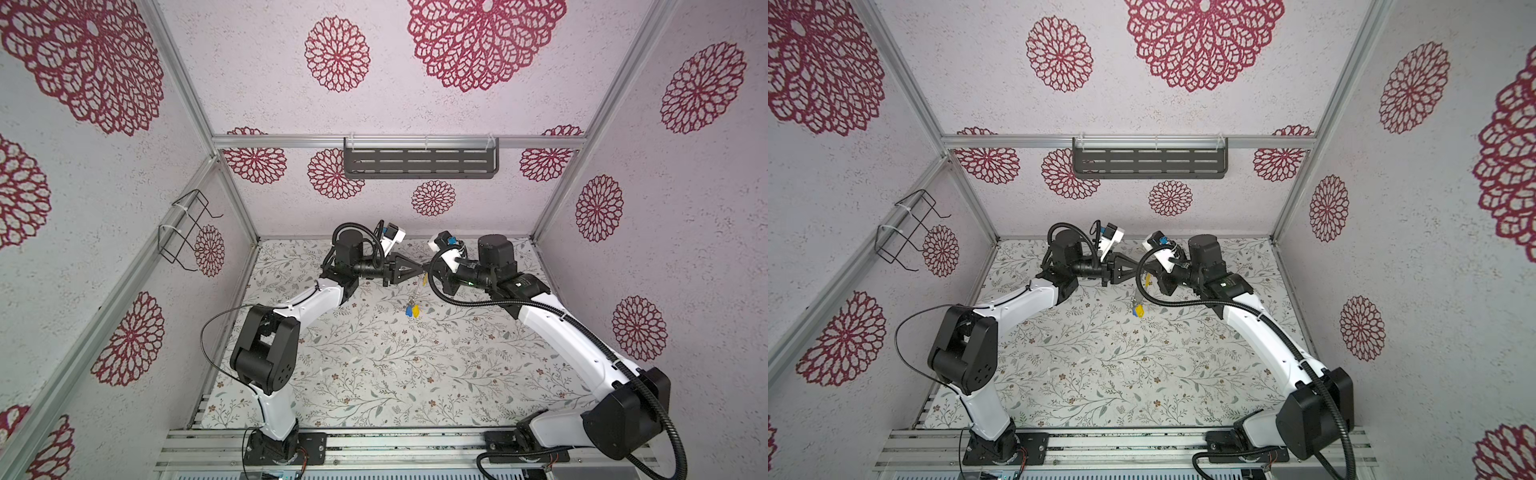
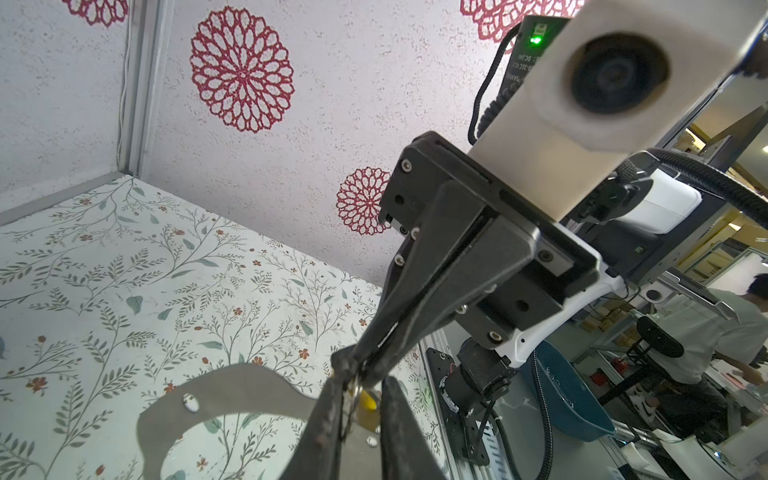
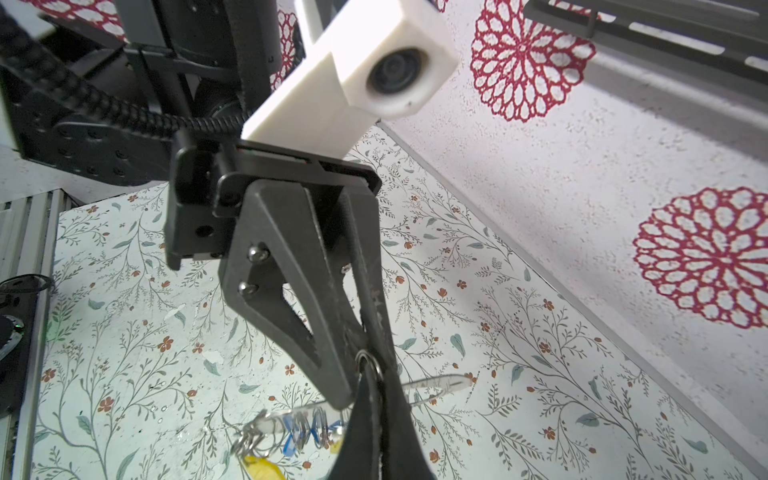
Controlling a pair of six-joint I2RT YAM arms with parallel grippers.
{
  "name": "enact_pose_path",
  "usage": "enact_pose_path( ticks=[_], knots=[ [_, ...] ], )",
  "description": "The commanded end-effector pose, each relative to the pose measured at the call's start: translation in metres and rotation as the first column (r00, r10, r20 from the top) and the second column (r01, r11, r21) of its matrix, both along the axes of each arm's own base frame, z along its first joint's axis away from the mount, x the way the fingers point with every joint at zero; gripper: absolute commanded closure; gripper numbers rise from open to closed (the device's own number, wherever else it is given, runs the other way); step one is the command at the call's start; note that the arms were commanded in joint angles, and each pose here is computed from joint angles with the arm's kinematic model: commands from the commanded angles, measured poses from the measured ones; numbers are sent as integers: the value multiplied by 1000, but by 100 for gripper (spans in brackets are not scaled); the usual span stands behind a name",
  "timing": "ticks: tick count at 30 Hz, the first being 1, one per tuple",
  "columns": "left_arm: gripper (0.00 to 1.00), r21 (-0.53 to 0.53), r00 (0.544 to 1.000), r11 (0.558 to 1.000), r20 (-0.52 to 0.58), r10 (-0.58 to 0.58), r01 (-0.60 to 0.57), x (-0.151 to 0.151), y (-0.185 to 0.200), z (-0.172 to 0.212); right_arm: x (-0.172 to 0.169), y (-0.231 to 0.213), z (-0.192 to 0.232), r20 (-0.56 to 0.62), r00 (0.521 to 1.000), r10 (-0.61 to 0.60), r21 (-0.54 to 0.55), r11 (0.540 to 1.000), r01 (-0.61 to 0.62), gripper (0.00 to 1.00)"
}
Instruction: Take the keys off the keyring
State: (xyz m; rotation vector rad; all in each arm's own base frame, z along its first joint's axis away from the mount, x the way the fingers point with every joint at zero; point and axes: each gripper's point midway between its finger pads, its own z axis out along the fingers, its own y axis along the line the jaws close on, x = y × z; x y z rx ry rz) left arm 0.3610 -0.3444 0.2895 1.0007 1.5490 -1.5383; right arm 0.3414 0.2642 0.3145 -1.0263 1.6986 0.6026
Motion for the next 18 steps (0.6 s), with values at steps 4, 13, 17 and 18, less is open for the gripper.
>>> enact_pose_path(
  ticks=[4, 13, 17, 18],
  knots=[
    [85, -11, 1000, 1000, 15, -21, 21, -1, -4, 0, -3, 3, 41, 82, 997, 7, 69, 998, -13, 100],
    [100, -15, 1000, 1000, 25, -17, 17, -1, -4, 3, -4, 3, 36, 69, 998, 7, 66, 998, -11, 100],
    [100, -20, 999, 1000, 33, -7, 8, 0, -3, 8, 2, -7, 41, 67, 995, -72, 90, 994, 66, 100],
    [100, -23, 999, 1000, 35, -7, 8, -1, -2, 11, 6, -16, 44, 68, 989, -134, 101, 987, 127, 96]
  ],
)
